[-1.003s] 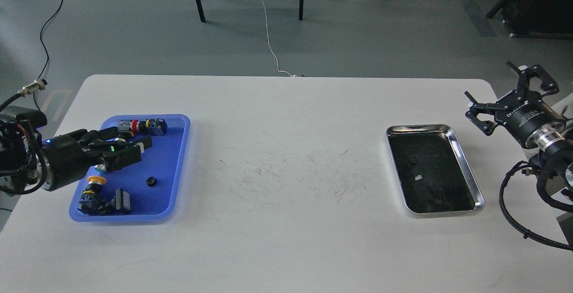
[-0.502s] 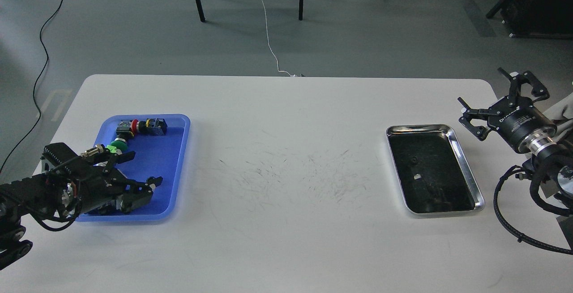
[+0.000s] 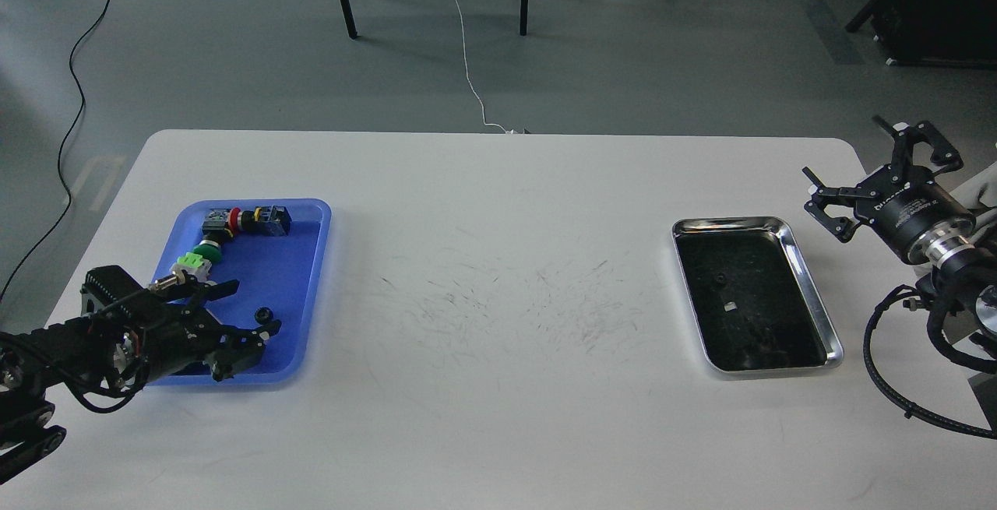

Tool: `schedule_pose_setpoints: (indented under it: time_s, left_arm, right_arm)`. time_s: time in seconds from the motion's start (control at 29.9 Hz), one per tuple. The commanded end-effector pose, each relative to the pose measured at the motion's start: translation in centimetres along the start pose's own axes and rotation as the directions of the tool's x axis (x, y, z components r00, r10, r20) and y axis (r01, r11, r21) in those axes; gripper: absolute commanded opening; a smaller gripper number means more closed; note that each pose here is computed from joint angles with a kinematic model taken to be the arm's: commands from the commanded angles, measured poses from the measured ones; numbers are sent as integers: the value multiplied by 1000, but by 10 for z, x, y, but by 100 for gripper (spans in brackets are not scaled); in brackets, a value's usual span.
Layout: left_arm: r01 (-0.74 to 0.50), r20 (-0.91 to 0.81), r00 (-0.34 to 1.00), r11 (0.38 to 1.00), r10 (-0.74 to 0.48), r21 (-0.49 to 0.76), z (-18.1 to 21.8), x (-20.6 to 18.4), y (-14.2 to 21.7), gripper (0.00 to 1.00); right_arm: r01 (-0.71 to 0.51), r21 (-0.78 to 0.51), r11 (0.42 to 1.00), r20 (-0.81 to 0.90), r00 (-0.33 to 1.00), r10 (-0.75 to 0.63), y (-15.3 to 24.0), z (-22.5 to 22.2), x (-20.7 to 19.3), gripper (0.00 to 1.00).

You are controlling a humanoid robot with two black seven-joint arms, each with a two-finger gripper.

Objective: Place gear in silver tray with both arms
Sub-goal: 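Reach the left gripper into the blue tray and grasp another black gear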

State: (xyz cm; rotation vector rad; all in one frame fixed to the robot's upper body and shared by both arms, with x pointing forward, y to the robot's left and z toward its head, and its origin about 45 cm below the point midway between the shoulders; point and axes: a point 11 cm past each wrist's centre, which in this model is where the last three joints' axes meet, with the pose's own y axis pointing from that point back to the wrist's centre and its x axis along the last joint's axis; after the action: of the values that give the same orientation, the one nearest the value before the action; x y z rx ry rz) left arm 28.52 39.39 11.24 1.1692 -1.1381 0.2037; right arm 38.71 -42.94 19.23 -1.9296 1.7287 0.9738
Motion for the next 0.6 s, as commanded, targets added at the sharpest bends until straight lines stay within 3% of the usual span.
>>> schedule_pose_setpoints:
  time_s: [0.0,0.33,0.57]
  left_arm:
    - [5,-7,1000,1000,-5,-20,2,-3,-2,82]
    - [16,-14,1000,1000,-16,-23,0,-8,-4,54]
    - [23,-13,1000,1000,-23,-19,-2,-9,-4,47]
  right_arm:
    - [5,3,1000,0,1000,-5,0,-2,-2,98]
    - [12,4,1000,0,1000,-12,-2,-3,-5,98]
    - [19,6,1000,0,1000,-19,-2,-4,-7,98]
